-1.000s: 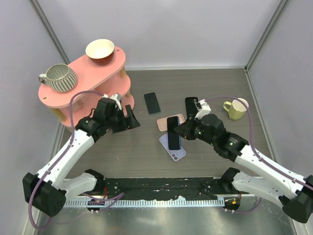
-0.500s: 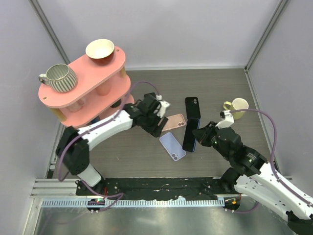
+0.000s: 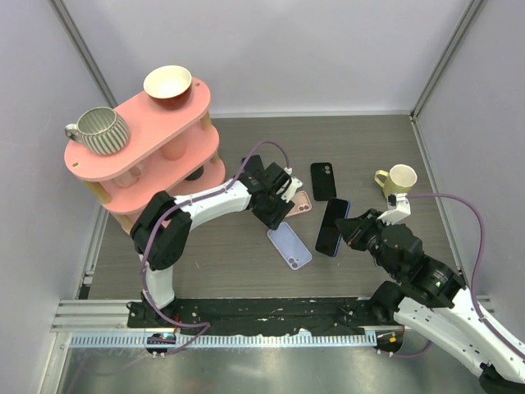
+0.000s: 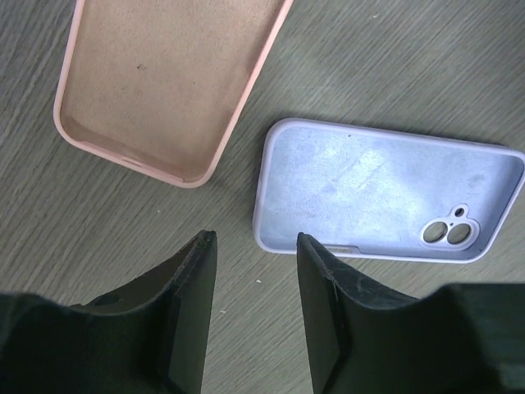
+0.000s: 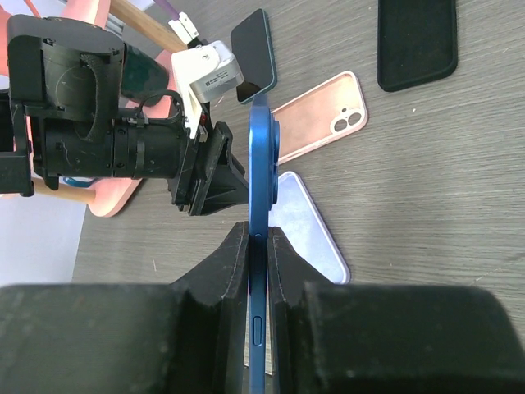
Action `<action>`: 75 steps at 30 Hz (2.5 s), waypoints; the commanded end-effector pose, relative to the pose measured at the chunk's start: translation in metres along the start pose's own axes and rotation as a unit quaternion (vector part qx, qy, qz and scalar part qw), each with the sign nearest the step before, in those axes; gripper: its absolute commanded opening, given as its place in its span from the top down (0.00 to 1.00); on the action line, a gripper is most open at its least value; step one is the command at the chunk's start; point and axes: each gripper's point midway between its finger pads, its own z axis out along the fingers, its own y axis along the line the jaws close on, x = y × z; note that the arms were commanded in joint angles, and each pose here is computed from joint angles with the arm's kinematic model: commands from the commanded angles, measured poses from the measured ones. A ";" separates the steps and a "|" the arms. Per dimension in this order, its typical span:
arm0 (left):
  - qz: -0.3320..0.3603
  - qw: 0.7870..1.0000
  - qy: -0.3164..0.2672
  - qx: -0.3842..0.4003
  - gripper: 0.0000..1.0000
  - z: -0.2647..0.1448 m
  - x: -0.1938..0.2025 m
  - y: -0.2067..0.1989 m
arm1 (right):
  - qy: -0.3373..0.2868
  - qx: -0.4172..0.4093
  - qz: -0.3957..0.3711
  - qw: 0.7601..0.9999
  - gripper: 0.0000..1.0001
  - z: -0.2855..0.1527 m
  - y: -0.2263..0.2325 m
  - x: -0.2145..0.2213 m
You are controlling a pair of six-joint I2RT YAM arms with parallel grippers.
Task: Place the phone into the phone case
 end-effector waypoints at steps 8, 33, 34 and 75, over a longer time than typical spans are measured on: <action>-0.030 0.999 -0.037 -0.013 0.55 0.008 -0.012 0.011 | -0.041 -0.011 0.032 0.999 0.99 -0.005 0.008 -0.021; -0.097 0.995 0.007 0.033 0.83 0.021 0.019 -0.001 | -0.030 -0.016 0.044 0.998 0.99 -0.002 0.010 -0.015; -0.108 0.993 0.016 0.044 0.84 0.023 0.028 -0.005 | -0.030 -0.017 0.044 0.998 0.99 -0.003 0.010 -0.015; -0.633 0.732 -0.221 -0.118 0.25 -0.069 0.085 0.006 | 0.054 -0.057 0.166 0.983 0.99 0.031 0.020 0.047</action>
